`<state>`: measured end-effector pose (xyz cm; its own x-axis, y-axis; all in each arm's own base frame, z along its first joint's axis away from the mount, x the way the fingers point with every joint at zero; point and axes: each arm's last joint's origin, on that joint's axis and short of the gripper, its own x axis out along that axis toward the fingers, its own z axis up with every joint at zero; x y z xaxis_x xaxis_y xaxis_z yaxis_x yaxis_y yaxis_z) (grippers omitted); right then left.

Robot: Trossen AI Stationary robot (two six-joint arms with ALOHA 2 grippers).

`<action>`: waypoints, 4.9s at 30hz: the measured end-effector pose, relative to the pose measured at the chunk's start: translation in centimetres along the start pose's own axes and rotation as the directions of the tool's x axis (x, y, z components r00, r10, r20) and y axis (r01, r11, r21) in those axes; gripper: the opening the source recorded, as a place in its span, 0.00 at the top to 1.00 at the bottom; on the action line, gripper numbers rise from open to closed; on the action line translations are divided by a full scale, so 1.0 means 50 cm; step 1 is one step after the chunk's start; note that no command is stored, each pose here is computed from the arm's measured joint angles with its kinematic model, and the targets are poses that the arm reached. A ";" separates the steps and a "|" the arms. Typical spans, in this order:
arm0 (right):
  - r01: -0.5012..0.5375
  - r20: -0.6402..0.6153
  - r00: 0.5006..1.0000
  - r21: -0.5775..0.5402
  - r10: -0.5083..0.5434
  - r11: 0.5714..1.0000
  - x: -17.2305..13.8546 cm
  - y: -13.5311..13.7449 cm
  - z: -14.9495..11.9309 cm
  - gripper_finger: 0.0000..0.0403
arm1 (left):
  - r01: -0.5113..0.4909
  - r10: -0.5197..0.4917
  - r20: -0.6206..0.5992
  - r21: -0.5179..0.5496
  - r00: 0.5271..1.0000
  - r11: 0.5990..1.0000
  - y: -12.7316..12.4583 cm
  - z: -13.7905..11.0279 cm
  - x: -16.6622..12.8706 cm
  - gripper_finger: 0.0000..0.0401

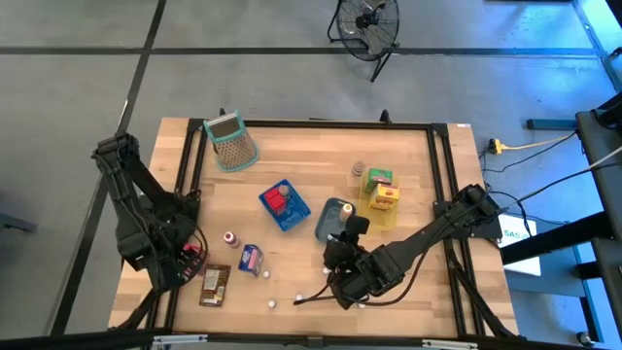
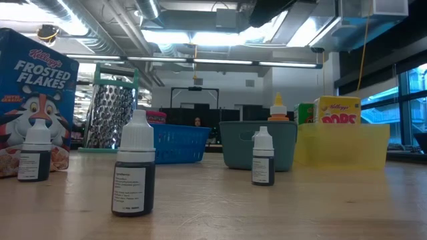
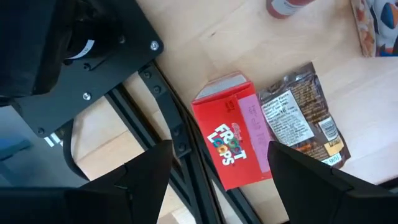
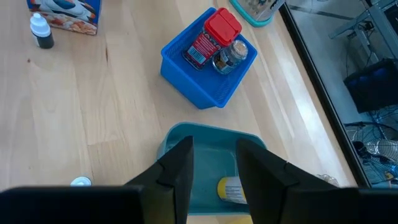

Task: Pick & Place Kitchen Items
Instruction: Put the red cereal box into the yellow bin

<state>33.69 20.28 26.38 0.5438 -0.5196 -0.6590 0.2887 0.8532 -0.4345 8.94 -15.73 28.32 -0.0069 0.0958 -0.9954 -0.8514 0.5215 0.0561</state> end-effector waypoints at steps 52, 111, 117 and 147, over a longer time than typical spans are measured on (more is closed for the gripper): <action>-0.022 -0.014 1.000 -0.013 0.022 1.000 0.000 0.001 0.000 0.69 | 0.063 -0.097 0.217 0.158 0.971 0.985 -0.019 0.007 0.008 0.35; -0.023 -0.017 1.000 -0.021 0.023 1.000 -0.001 0.002 -0.001 0.69 | 0.023 -0.022 0.047 -0.010 0.999 1.000 -0.039 -0.015 -0.002 0.12; -0.022 -0.016 1.000 -0.021 0.022 1.000 -0.001 0.002 -0.001 0.69 | 0.036 -0.033 0.046 -0.066 0.998 0.997 -0.050 -0.021 0.004 0.12; -0.063 -0.037 0.997 -0.013 0.062 0.998 -0.001 0.005 -0.002 0.69 | -0.054 0.058 0.018 -0.148 0.998 0.987 -0.044 -0.019 0.034 0.12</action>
<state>33.66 20.53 26.25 0.5313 -0.4667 -0.7070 0.2436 0.8835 -0.4001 10.32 -17.52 26.41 -0.0464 0.1413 -0.9889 -0.9180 0.3842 0.0979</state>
